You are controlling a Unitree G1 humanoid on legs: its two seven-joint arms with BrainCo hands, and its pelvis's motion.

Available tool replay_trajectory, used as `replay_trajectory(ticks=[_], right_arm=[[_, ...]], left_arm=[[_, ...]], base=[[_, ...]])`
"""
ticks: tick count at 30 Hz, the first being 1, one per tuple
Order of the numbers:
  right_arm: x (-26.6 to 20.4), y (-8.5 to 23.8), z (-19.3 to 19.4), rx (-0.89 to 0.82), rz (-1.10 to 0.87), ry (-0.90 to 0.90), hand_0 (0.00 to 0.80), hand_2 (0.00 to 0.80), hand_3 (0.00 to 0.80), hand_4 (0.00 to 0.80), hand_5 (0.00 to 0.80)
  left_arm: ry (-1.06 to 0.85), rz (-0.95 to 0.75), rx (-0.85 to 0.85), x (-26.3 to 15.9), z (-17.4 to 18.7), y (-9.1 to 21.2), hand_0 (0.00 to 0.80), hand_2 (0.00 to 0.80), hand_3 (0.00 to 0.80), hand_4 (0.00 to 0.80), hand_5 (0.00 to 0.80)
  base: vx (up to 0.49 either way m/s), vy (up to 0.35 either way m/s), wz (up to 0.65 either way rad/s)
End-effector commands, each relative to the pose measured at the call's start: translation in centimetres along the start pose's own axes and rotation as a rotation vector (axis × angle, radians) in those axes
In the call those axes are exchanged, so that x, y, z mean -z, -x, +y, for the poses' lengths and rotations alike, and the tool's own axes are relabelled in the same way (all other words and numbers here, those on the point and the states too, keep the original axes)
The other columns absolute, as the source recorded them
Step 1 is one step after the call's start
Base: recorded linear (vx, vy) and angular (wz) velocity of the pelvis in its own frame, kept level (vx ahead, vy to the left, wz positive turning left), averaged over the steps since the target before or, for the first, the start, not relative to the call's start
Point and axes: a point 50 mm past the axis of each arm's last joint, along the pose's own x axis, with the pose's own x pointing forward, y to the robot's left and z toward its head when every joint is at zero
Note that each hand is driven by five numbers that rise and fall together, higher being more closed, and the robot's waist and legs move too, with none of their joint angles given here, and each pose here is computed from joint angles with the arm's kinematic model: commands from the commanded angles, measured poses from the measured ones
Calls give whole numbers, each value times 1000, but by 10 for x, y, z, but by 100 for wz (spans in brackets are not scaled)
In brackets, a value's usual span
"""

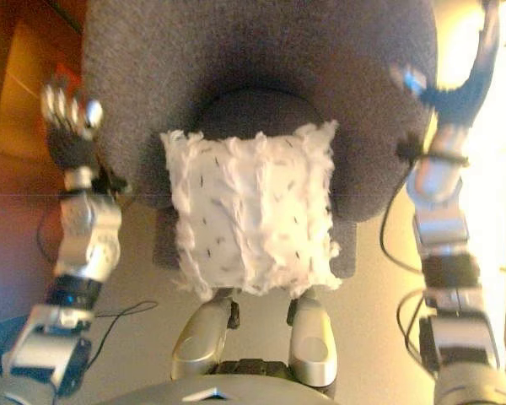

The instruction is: Pick up the cushion and take it to the sofa

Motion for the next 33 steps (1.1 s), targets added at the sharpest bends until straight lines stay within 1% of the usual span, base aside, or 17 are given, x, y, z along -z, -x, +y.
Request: replay_trajectory(ticks=[1, 3, 6, 8, 9, 11, 12, 13, 14, 16, 19, 21, 25, 27, 29, 30, 33], right_arm=[[44, 37, -25, 30, 207, -18, 0, 0, 0, 0, 0], [66, 60, -31, 20, 309, 45, 0, 0, 0, 0, 0], [94, 93, -35, -18, 491, 4, 0, 0, 0, 0, 0], [113, 118, -34, -63, 607, 16, 0, 0, 0, 0, 0], [120, 128, -33, -81, 661, 30, 0, 0, 0, 0, 0], [137, 159, -31, -100, 820, -15, 0, 0, 0, 0, 0], [143, 173, -31, -110, 871, 6, 0, 0, 0, 0, 0], [151, 191, -35, -120, 944, 22, 0, 0, 0, 0, 0], [157, 204, -36, -128, 1015, 17, 0, 0, 0, 0, 0], [167, 237, -38, -190, 1168, 48, 0, 0, 0, 0, 0], [175, 284, -34, -273, 1370, 78, 0, 0, 0, 0, 0], [175, 311, -32, -310, 1488, 93, 0, 0, 0, 0, 0], [167, 364, -24, -408, 1726, 110, 0, 0, 0, 0, 0], [163, 377, -21, -447, 1799, 119, 0, 0, 0, 0, 0], [158, 388, -17, -460, 1864, 108, 0, 0, 0, 0, 0], [157, 390, -15, -472, 1880, 106, 0, 0, 0, 0, 0], [156, 389, -6, -522, 1877, 103, 0, 0, 0, 0, 0]], left_arm=[[-81, 90, -149, 15, 55, 18, 0, 0, 0, 0, 0], [-99, 170, -242, 27, 83, 32, 0, 0, 0, 0, 0], [-157, 289, -344, 42, 111, 50, 0, 0, 0, 0, 0], [-118, 446, -410, 63, 128, 71, 0, 0, 0, 0, 0], [-120, 510, -415, 71, 134, 81, 0, 0, 0, 0, 0], [-151, 654, -415, 89, 141, 105, 0, 0, 0, 0, 0], [-140, 735, -425, 97, 144, 118, 0, 0, 0, 0, 0], [-128, 838, -452, 109, 150, 140, 0, 0, 0, 0, 0], [-117, 904, -480, 116, 153, 154, 0, 0, 0, 0, 0], [-152, 1054, -500, 126, 163, 184, 0, 0, 0, 0, 0], [-178, 1221, -558, 135, 173, 221, 0, 0, 0, 0, 0], [-219, 1286, -603, 135, 180, 240, 0, 0, 0, 0, 0], [-281, 1438, -660, 138, 181, 273, 0, 0, 0, 0, 0], [-289, 1496, -656, 140, 177, 282, 0, 0, 0, 0, 0], [-298, 1562, -618, 144, 171, 292, 0, 0, 0, 0, 0], [-308, 1585, -611, 145, 168, 296, 0, 0, 0, 0, 0], [-311, 1604, -585, 150, 160, 295, 0, 0, 0, 0, 0]], base=[[51, 9, -3], [67, 8, -2], [80, -16, -1], [82, -39, -1], [64, -36, 1], [68, -41, 2], [69, -49, 4], [56, -43, 3], [45, -33, 4], [31, -19, 3], [45, -17, 4], [35, -21, 1], [8, -24, 0], [-25, -35, -2], [-34, -30, 0], [-46, -23, 0], [-62, -12, 1]])
